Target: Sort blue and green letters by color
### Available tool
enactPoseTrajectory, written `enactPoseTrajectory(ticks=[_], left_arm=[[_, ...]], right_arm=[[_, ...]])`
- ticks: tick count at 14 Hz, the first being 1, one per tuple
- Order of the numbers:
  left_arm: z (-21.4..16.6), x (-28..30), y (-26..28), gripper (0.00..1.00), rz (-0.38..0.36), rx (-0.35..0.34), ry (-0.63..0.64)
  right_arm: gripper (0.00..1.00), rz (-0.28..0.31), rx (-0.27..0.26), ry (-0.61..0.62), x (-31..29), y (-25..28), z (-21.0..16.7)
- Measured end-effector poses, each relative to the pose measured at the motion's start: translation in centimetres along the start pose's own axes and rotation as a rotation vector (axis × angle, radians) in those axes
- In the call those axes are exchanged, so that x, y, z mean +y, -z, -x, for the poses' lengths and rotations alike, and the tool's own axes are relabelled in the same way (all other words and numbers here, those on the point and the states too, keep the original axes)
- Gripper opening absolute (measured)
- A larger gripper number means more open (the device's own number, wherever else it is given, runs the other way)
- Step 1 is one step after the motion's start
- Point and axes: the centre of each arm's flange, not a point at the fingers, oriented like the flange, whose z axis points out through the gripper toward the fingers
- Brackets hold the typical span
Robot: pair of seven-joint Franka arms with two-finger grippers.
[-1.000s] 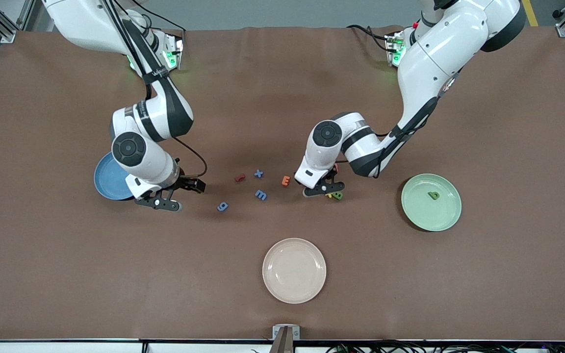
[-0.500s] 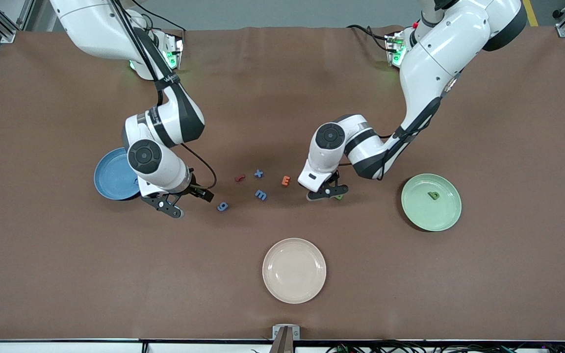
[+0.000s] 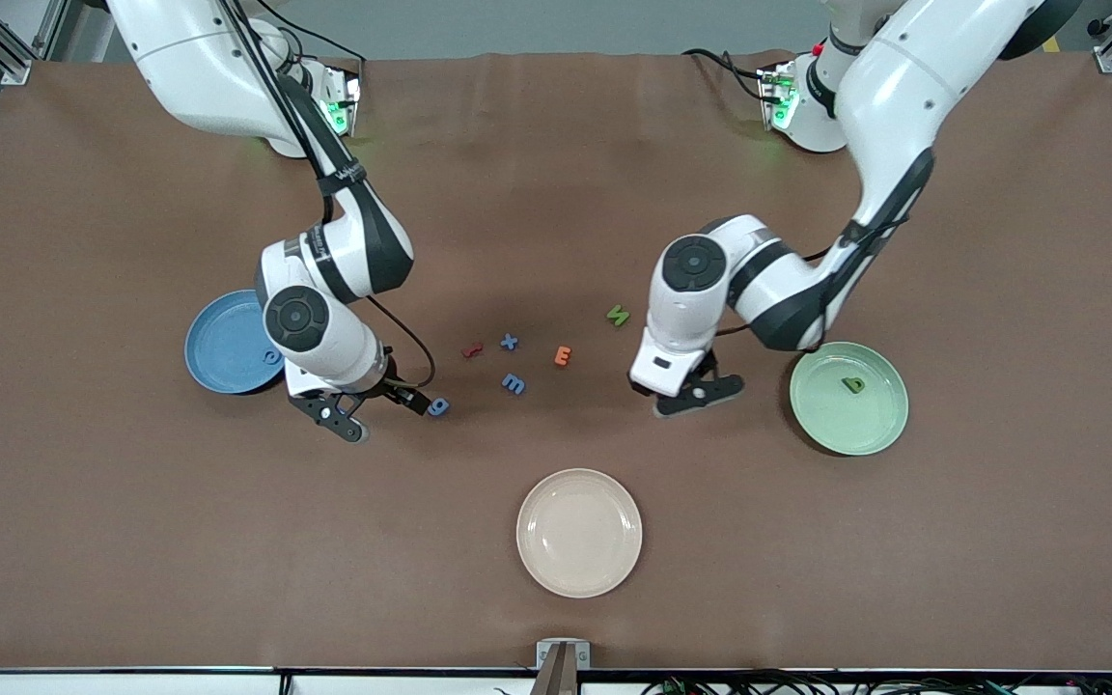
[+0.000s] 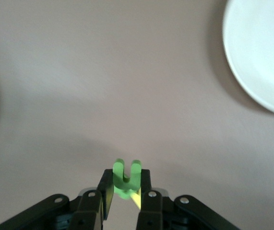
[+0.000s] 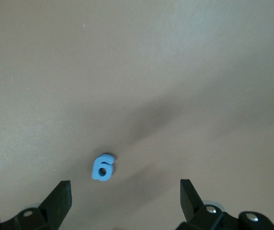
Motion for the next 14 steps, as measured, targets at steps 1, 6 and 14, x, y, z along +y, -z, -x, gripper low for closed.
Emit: enactPoseTrajectory(ticks=[1,6,14], left_arm=[[-1.4,-1.5,0.6,0.27,-0.014,-0.001,0.005],[-7.9,-11.1,2.2,0.27,-0.161,-0.078,-0.013],[-10.1,-23.3,-1.1,0.27,-0.202,-0.209,0.086]], right_arm=[[1.0,-0.004,0.002,-0.023,-0.7,-1.0,0.8],[0.89,0.007,0.0,-0.081,-2.8,-4.2,1.9],[0.75,0.01,0.006,-0.105,-3.0,-6.3,1.4]])
